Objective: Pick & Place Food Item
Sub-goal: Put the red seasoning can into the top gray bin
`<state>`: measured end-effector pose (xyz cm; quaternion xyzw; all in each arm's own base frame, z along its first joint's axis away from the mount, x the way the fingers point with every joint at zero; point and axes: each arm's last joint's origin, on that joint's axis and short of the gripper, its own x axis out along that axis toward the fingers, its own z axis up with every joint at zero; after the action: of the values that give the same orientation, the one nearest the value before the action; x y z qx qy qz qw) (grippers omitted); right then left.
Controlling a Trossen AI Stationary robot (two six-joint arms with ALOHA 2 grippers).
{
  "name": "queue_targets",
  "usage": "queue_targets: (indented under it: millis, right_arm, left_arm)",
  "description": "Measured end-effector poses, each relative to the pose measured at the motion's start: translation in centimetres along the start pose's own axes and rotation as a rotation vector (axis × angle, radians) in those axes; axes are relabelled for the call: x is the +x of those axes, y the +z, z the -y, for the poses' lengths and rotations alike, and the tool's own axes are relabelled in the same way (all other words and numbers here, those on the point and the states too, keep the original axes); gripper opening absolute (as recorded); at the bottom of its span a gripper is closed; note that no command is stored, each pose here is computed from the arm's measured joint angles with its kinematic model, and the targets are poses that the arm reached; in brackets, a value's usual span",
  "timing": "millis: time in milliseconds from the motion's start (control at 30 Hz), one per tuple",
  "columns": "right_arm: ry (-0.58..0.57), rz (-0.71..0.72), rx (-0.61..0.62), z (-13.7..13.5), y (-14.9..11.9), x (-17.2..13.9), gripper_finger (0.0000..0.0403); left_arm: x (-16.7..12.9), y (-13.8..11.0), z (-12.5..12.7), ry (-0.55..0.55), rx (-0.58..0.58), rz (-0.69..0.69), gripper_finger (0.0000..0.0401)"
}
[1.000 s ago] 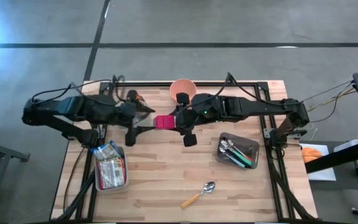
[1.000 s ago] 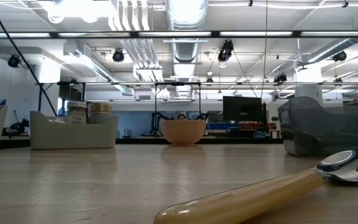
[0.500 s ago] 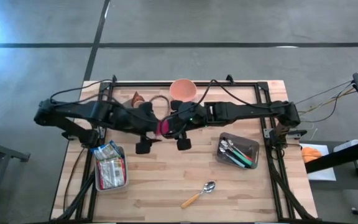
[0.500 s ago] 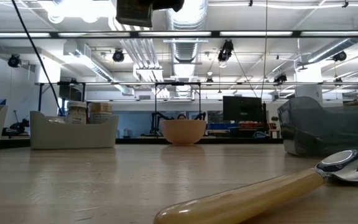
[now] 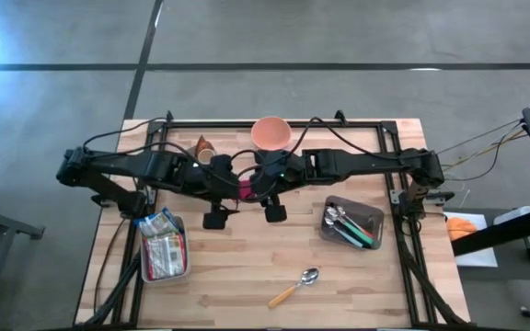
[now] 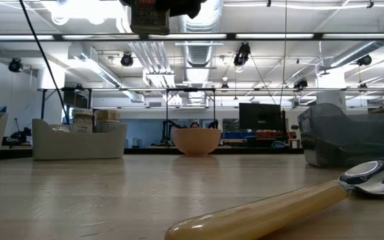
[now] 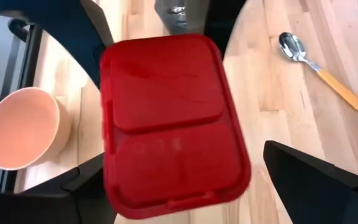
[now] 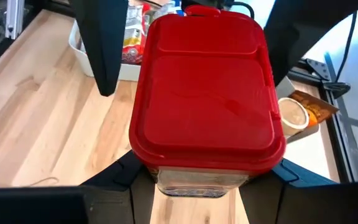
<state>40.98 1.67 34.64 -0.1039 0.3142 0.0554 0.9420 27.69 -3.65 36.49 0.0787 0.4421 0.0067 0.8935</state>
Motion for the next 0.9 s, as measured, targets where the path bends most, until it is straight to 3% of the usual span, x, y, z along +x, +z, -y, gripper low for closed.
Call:
queue_targets:
  millis: [333, 533, 700, 900]
  right_arm:
    - [0.004, 0.004, 0.025, -0.09, -0.16, 0.52, 0.017]
    - [0.048, 0.041, 0.025, -0.35, 0.18, 0.56, 0.017]
    - [0.039, 0.048, 0.016, -0.41, 0.28, 0.5, 0.017]
    - [0.035, 0.043, 0.016, -0.41, 0.23, 0.56, 0.017]
  left_arm:
    - [-0.32, 0.57, -0.03, -0.01, -0.002, 0.048, 0.0334]
    - [-0.62, 0.8, -0.05, -0.015, 0.004, 0.064, 0.0282]
    - [-0.63, 0.71, -0.09, -0.008, 0.012, 0.055, 0.0215]
    - [-0.63, 0.68, -0.12, -0.002, 0.011, 0.052, 0.0211]
